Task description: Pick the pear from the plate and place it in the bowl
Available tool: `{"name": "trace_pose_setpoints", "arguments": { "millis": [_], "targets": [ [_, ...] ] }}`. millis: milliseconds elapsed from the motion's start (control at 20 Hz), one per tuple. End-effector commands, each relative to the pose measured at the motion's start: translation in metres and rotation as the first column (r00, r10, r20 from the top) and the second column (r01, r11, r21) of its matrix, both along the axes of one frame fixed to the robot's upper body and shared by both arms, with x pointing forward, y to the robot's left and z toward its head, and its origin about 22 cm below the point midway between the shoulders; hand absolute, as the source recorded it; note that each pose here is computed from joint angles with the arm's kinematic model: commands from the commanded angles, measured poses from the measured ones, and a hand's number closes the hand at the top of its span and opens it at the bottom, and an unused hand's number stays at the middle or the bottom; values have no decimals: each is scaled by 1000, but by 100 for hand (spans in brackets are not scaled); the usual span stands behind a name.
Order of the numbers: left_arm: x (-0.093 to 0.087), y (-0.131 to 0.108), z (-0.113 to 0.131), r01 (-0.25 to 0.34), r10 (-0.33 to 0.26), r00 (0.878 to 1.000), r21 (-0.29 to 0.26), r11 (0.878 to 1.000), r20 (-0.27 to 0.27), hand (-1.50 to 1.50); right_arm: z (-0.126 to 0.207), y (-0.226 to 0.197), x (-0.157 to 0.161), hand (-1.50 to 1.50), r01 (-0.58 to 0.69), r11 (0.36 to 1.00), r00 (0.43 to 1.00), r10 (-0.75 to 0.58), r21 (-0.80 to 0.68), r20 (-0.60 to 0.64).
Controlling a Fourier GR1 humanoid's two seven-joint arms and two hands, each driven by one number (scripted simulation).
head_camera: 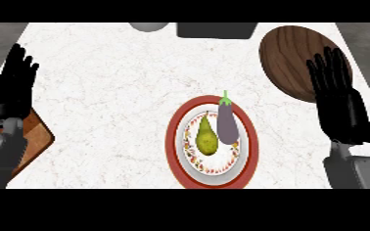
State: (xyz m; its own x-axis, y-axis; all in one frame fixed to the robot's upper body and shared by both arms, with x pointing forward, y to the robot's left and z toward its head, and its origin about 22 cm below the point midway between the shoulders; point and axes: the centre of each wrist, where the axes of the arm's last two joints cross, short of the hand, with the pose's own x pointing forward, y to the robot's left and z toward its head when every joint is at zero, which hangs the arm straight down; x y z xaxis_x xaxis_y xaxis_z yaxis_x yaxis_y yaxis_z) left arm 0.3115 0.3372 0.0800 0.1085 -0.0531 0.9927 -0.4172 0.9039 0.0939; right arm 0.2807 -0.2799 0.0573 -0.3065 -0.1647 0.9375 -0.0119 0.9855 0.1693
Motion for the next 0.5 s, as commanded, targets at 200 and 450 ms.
{"name": "trace_pose_setpoints", "arguments": {
  "millis": [200, 450],
  "targets": [
    [-10, -91, -12, 527, -532, 844, 79, 846, 72, 0, -44, 36, -9, 150, 147, 988, 919, -154, -49, -362],
    [-25, -127, -23, 692, -695, 714, 71, 719, 82, 0, -84, 83, -26, -150, 138, 964, 780, -248, -228, -575]
  ]
}}
